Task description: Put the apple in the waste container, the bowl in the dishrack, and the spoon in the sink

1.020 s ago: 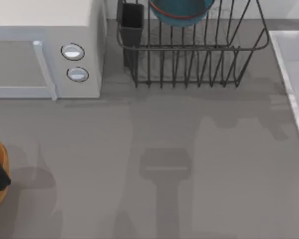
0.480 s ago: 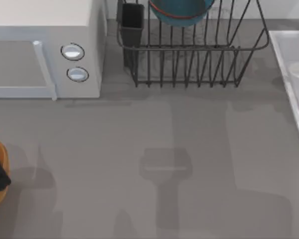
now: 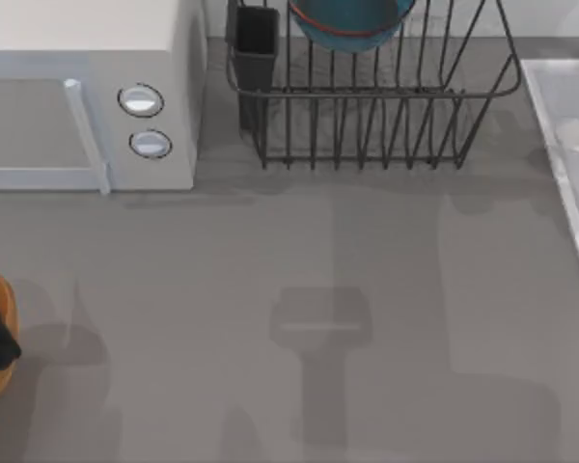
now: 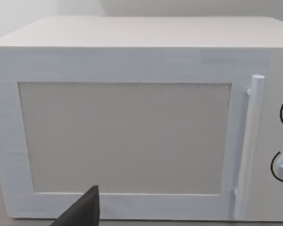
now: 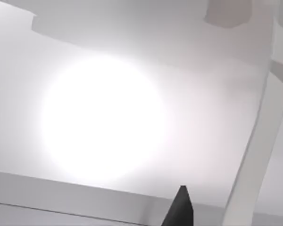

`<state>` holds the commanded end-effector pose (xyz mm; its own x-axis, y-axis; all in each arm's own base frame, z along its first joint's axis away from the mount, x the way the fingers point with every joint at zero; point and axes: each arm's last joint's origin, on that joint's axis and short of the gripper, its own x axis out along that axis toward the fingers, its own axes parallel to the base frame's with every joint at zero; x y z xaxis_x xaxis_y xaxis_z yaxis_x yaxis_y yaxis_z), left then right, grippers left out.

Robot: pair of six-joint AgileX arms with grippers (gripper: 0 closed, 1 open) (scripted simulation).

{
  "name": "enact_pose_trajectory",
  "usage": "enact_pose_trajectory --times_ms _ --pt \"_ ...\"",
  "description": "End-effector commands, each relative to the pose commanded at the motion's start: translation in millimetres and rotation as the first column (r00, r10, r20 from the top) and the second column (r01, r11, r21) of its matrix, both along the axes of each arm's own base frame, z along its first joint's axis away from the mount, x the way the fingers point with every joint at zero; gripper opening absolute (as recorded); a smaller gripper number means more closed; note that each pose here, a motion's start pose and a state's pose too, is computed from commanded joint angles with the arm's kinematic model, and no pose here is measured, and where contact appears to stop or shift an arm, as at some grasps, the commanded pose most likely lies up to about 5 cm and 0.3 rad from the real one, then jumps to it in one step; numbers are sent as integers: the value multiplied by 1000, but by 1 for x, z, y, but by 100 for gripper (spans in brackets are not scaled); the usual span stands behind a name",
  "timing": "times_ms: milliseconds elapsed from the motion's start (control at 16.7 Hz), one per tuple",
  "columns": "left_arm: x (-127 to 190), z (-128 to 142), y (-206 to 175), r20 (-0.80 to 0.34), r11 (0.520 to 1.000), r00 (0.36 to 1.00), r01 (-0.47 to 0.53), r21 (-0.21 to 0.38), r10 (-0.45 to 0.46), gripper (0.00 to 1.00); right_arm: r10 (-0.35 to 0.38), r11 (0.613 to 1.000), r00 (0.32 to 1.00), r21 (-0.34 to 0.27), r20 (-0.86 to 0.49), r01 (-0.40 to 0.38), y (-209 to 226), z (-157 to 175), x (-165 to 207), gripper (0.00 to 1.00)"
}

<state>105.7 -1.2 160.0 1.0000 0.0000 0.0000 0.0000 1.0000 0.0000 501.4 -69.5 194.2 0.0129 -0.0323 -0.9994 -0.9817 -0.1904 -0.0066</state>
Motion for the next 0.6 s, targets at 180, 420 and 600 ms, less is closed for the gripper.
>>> enact_pose_trajectory --times_ms 180,420,600 --pt "0 0 0 0 1000 1000 0 0 0 100 3 1000 1000 2 -17 -3 1 -17 2 0" --pt "0 0 0 0 1000 1000 0 0 0 100 4 1000 1000 4 -22 -4 2 -37 -1 0" --pt "0 0 0 0 1000 1000 0 0 0 100 5 1000 1000 3 -12 -5 2 -40 -1 0"
